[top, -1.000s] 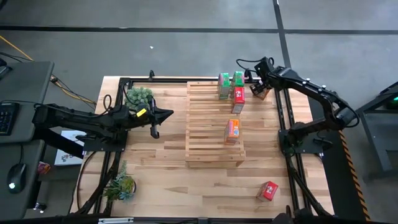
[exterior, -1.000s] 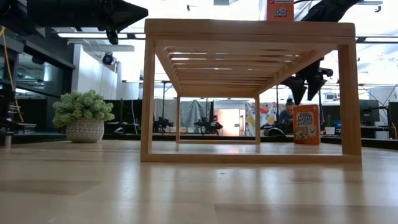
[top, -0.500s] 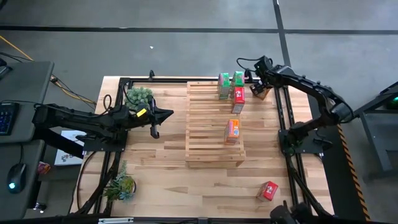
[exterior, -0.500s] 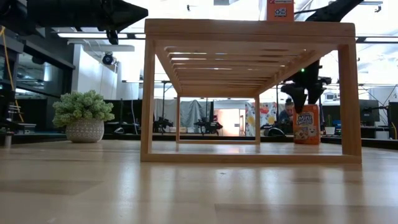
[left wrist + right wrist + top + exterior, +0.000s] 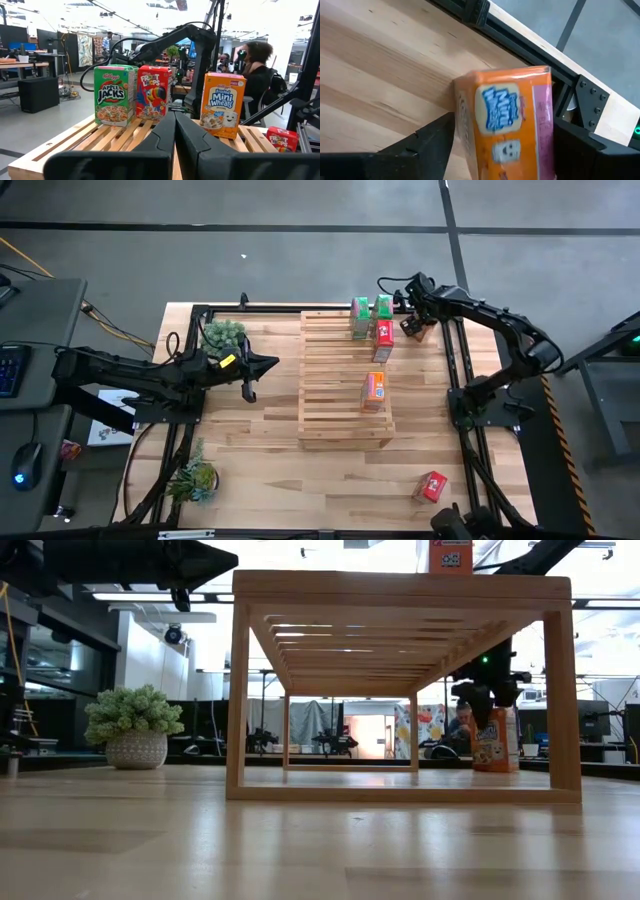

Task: Stack cereal on shelf
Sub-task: Put the orange cereal box on the shelf aligned with the other orange cereal box

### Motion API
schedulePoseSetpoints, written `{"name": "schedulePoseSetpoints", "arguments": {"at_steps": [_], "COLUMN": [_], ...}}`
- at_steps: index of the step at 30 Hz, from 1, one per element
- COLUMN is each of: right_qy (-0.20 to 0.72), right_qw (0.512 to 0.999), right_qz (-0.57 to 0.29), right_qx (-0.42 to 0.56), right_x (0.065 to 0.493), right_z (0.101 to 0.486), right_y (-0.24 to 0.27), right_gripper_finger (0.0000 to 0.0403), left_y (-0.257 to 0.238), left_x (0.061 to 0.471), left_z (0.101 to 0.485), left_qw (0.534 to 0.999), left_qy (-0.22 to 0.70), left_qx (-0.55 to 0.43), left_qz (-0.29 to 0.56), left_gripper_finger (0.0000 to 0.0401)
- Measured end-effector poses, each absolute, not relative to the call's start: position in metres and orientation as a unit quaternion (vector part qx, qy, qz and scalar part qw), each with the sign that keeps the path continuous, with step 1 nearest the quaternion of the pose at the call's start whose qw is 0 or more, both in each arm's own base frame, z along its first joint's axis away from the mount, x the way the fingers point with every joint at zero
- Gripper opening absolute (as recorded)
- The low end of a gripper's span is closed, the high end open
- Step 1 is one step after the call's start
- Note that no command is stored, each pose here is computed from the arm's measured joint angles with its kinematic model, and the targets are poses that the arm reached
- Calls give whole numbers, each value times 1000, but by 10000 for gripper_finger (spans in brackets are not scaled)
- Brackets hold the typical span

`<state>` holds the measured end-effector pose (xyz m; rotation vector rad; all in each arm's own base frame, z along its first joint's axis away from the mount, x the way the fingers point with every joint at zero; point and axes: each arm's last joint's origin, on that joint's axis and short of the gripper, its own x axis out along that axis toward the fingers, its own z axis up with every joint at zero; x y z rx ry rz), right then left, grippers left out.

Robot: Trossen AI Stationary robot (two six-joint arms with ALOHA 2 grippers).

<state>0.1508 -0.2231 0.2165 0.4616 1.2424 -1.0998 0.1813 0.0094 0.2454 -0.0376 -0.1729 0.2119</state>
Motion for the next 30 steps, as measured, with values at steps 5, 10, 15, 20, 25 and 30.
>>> {"name": "schedulePoseSetpoints", "arguments": {"at_steps": [5, 10, 15, 20, 25, 30], "right_qy": [543, 541, 541, 520, 439, 332], "right_qw": [648, 645, 645, 654, 707, 765], "right_qz": [-491, -491, -473, -470, -484, -494], "right_qx": [210, 222, 260, 284, 272, 246], "right_x": [148, 143, 132, 123, 118, 112], "right_z": [222, 229, 247, 291, 349, 407], "right_y": [-219, -211, -192, -161, -127, -97], "right_gripper_finger": [210, 129, 94, 102, 106, 99], "left_y": [9, 9, 9, 9, 9, 9], "left_x": [181, 181, 181, 181, 181, 181], "left_z": [245, 245, 245, 245, 246, 246], "left_qw": [991, 991, 991, 991, 990, 990], "left_qy": [-86, -86, -86, -86, -87, -90], "left_qx": [-19, -18, -14, -11, -12, -15], "left_qz": [105, 105, 106, 106, 106, 106], "left_gripper_finger": [0, 0, 0, 0, 0, 0]}}
